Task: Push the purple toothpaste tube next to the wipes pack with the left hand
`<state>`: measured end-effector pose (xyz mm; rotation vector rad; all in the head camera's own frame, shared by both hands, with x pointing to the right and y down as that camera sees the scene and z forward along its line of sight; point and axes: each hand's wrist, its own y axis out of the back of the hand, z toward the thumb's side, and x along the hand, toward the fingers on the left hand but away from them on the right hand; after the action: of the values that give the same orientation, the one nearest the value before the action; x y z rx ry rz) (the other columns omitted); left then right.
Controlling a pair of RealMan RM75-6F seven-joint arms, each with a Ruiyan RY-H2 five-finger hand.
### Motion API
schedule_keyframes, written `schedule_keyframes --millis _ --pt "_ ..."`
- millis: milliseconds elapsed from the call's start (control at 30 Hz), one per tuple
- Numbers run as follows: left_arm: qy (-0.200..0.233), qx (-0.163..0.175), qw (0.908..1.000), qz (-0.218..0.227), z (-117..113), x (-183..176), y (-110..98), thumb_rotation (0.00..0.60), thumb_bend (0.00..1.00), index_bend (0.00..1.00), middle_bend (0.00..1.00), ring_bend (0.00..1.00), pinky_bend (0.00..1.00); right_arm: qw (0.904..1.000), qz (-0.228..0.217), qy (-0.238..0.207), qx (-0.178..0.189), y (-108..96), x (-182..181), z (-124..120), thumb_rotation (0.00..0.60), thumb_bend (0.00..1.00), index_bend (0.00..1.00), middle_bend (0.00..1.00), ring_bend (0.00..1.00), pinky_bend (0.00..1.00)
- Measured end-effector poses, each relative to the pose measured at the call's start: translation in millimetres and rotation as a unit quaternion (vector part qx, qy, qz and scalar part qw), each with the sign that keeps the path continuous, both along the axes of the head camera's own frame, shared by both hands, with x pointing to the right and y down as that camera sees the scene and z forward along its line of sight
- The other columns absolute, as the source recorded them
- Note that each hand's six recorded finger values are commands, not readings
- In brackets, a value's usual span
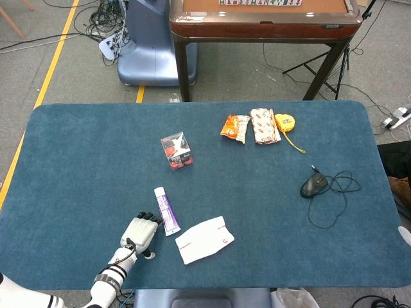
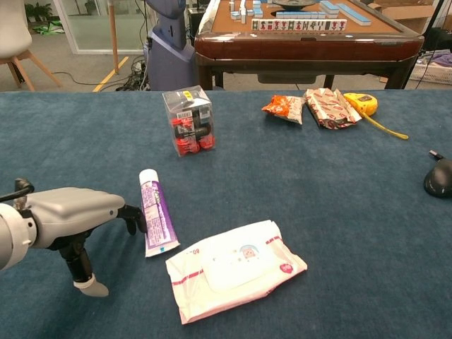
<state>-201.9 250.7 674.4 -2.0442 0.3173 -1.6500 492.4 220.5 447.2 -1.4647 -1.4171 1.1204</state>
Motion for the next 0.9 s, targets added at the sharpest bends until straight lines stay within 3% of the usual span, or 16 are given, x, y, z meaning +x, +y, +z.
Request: schedule_keyframes --millis 900 --pt "-0.011 0.019 0.9996 0.016 12.5 7.9 -14.7 0.6 0.0 0.1 0.13 0.05 0.09 1.0 -0.001 -0.001 0.0 -0.5 0.6 -0.1 0.6 0.0 0.3 0.43 0.3 0.36"
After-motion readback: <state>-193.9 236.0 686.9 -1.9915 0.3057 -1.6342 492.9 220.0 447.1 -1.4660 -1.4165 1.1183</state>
